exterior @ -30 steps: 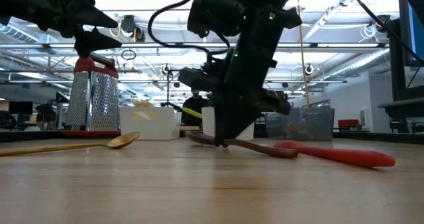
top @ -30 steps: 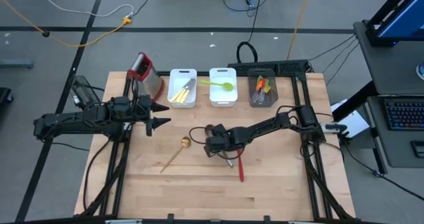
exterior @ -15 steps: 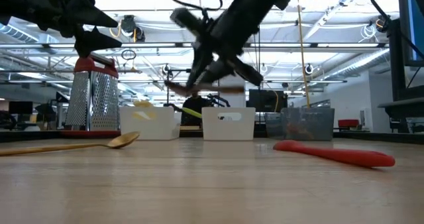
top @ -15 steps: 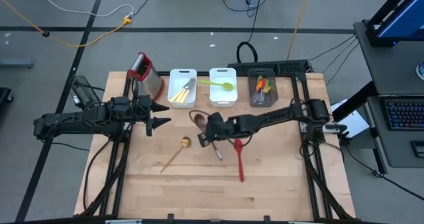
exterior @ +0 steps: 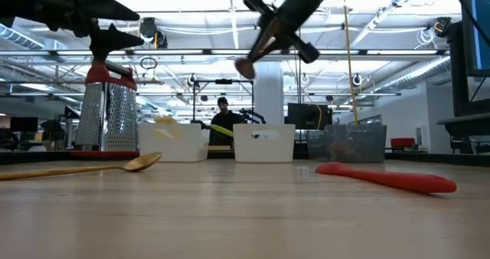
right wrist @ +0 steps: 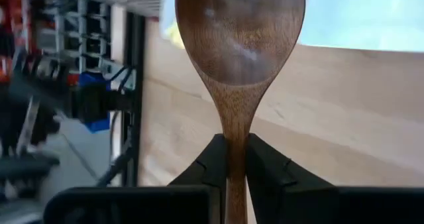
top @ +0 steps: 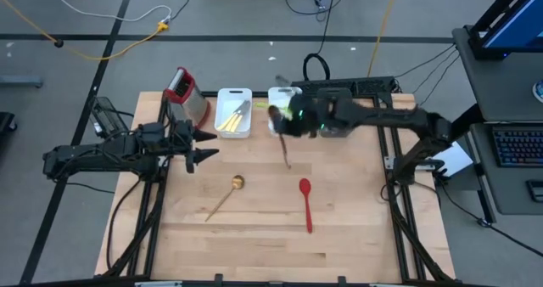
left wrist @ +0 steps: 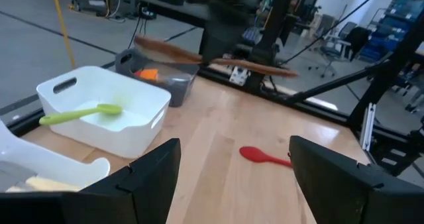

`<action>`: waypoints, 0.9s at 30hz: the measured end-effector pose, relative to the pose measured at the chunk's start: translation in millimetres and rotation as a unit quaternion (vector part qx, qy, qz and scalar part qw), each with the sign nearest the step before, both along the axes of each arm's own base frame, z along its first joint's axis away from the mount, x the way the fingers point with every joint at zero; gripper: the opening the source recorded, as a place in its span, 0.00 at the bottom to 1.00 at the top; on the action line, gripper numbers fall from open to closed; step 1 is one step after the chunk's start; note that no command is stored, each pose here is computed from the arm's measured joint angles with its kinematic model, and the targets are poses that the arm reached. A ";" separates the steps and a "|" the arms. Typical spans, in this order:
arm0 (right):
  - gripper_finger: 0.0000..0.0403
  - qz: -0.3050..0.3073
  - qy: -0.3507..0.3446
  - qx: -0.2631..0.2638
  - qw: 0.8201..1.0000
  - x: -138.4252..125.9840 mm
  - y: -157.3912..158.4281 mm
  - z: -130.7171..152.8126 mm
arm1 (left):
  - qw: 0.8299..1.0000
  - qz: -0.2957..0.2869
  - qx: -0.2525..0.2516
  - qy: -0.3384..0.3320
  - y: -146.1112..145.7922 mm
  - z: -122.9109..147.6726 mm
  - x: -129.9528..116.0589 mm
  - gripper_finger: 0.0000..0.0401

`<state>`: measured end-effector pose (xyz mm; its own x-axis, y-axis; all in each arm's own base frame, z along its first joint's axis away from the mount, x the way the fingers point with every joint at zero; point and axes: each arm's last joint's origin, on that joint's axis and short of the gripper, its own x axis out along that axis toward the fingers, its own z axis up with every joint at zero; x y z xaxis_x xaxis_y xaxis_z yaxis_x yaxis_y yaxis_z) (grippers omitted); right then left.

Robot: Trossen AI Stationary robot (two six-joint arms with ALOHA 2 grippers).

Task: Pick & Place Kitchen Items
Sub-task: Put the brown serving spoon into the right white bin

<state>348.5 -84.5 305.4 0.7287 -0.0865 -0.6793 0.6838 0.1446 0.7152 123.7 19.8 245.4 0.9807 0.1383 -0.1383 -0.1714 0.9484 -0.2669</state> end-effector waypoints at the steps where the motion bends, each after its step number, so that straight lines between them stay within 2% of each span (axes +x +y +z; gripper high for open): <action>1: 0.06 -0.008 0.000 0.025 1.000 -5.1 -9.8 1.1 | 1.000 0.000 0.001 -0.004 0.0 0.8 0.0 0.71; 7: 0.06 -0.041 -0.045 0.151 0.987 -26.0 -59.4 7.9 | 1.000 0.000 0.005 -0.025 0.1 4.9 0.5 0.71; 13: 0.07 -0.081 -0.052 0.234 0.967 -38.1 -91.0 1.0 | 0.999 0.000 0.008 -0.039 0.1 7.6 0.7 0.71; 17: 0.09 -0.097 -0.041 0.247 0.963 -36.4 -101.1 -9.8 | 0.999 0.000 0.009 -0.041 0.1 8.0 0.7 0.71; 21: 0.09 -0.091 -0.020 0.269 0.959 -25.9 -108.5 -33.0 | 0.999 0.000 0.009 -0.041 0.1 8.0 0.8 0.71; 27: 0.09 -0.087 -0.040 0.284 0.954 -6.9 -127.7 -63.3 | 0.999 -0.001 0.009 -0.041 0.1 8.0 0.8 0.71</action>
<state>341.5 -212.2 242.0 0.7879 0.1546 -0.5961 0.6027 -0.3928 0.6946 124.5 19.8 253.4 0.9888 0.1385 -0.0558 -0.1484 0.9533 -0.2629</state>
